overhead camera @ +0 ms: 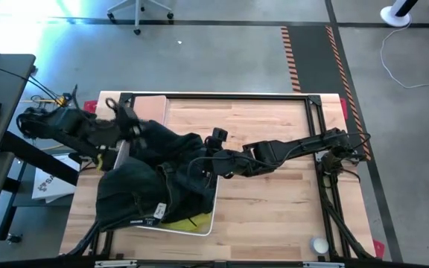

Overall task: Sort clothes
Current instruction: Put the dark blue pants into the white bin

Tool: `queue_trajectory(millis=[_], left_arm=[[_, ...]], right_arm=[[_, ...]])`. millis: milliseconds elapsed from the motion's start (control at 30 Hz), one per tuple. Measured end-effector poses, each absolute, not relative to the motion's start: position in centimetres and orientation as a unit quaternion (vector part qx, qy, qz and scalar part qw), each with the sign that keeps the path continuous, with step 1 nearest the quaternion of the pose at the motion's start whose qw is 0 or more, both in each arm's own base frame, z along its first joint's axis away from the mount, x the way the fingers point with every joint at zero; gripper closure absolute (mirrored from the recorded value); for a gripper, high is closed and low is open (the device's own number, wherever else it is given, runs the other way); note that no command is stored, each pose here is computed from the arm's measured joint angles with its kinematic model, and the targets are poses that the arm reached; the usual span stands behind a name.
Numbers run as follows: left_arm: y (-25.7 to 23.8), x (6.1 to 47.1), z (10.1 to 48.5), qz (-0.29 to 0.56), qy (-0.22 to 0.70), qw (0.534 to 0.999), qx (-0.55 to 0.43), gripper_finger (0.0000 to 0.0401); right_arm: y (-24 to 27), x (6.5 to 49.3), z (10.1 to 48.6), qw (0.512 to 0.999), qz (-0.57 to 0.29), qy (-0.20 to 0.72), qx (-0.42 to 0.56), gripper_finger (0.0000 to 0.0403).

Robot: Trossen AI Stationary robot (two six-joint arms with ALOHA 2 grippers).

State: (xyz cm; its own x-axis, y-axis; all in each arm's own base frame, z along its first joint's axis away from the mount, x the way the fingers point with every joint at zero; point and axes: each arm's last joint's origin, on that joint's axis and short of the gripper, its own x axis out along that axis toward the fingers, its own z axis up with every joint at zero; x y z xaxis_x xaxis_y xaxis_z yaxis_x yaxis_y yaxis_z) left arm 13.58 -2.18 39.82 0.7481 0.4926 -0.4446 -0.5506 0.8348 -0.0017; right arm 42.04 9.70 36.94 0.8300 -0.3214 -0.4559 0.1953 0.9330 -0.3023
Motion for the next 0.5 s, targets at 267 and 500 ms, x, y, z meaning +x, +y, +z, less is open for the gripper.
queue_trajectory(millis=[267,500], left_arm=[[2.2,14.0,36.5,0.413,0.353,0.839,-0.026,0.0401],[3.6,16.9,35.2,0.204,0.391,0.885,-0.148,0.0401]], right_arm=[[9.7,42.0,36.9,0.949,-0.134,0.258,-0.122,0.0172],[9.7,42.0,36.9,0.949,-0.133,0.258,-0.120,0.0172]])
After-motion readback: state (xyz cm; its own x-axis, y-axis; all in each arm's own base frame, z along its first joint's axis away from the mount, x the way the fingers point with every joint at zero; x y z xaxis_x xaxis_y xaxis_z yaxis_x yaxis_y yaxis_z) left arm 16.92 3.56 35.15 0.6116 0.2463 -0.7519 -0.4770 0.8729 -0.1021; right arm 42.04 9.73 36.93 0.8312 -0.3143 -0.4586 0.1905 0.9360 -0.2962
